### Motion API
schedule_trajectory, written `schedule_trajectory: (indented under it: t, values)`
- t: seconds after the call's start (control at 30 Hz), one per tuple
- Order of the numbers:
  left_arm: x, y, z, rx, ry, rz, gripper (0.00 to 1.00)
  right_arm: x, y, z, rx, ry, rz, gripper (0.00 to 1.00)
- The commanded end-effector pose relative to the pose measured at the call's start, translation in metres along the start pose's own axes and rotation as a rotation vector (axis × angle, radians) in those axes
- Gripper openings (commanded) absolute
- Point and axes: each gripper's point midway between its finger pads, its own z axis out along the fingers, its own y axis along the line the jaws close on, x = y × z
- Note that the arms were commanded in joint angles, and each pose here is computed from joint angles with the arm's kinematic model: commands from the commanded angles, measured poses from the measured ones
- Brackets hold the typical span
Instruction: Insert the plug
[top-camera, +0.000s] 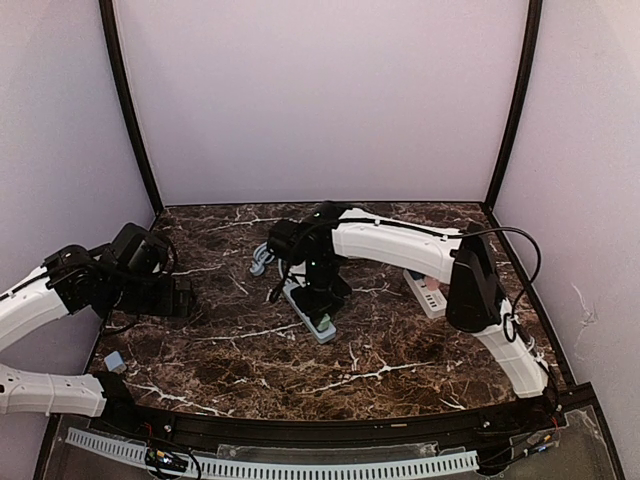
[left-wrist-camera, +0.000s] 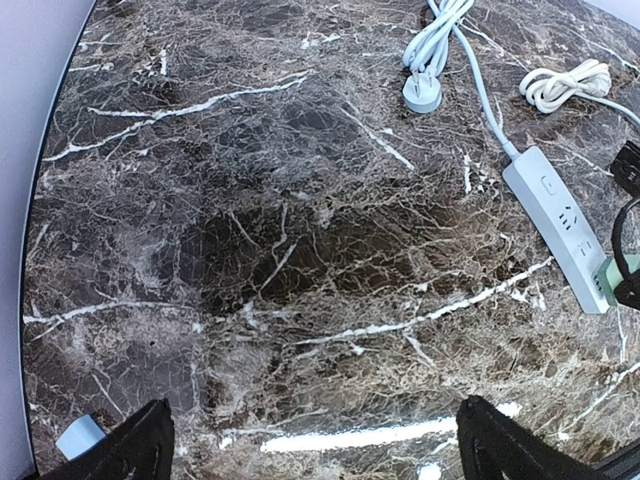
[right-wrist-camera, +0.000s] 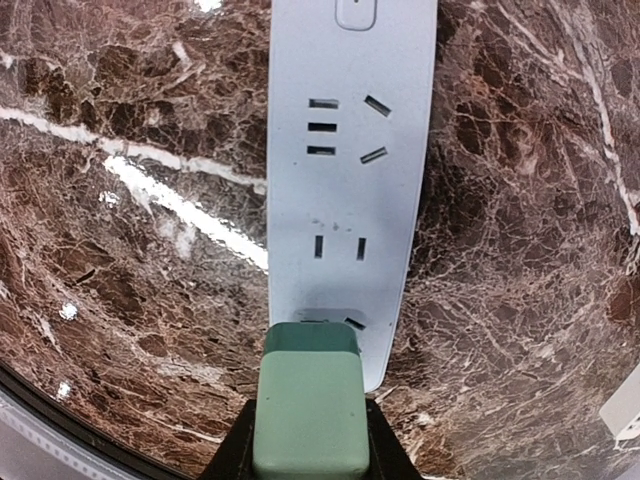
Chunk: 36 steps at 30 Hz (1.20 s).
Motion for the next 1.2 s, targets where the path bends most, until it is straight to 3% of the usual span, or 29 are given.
schedule_trajectory:
  t: [0.0, 0.23, 0.57, 1.17]
  values:
    - [-0.003, -0.001, -0.001, -0.004, 0.004, 0.011, 0.99, 0.023, -0.03, 0.049, 0.076, 0.14, 0.059, 0.0]
    - [-0.005, -0.006, 0.002, 0.01, 0.003, -0.012, 0.99, 0.071, -0.057, 0.015, 0.11, 0.176, 0.05, 0.0]
    - [-0.007, -0.013, 0.009, 0.02, 0.01, -0.044, 0.98, 0.122, -0.078, 0.013, 0.111, 0.241, 0.037, 0.0]
    - [-0.003, -0.007, 0.008, 0.008, 0.01, -0.049, 0.98, 0.119, -0.078, 0.065, 0.146, 0.318, 0.074, 0.0]
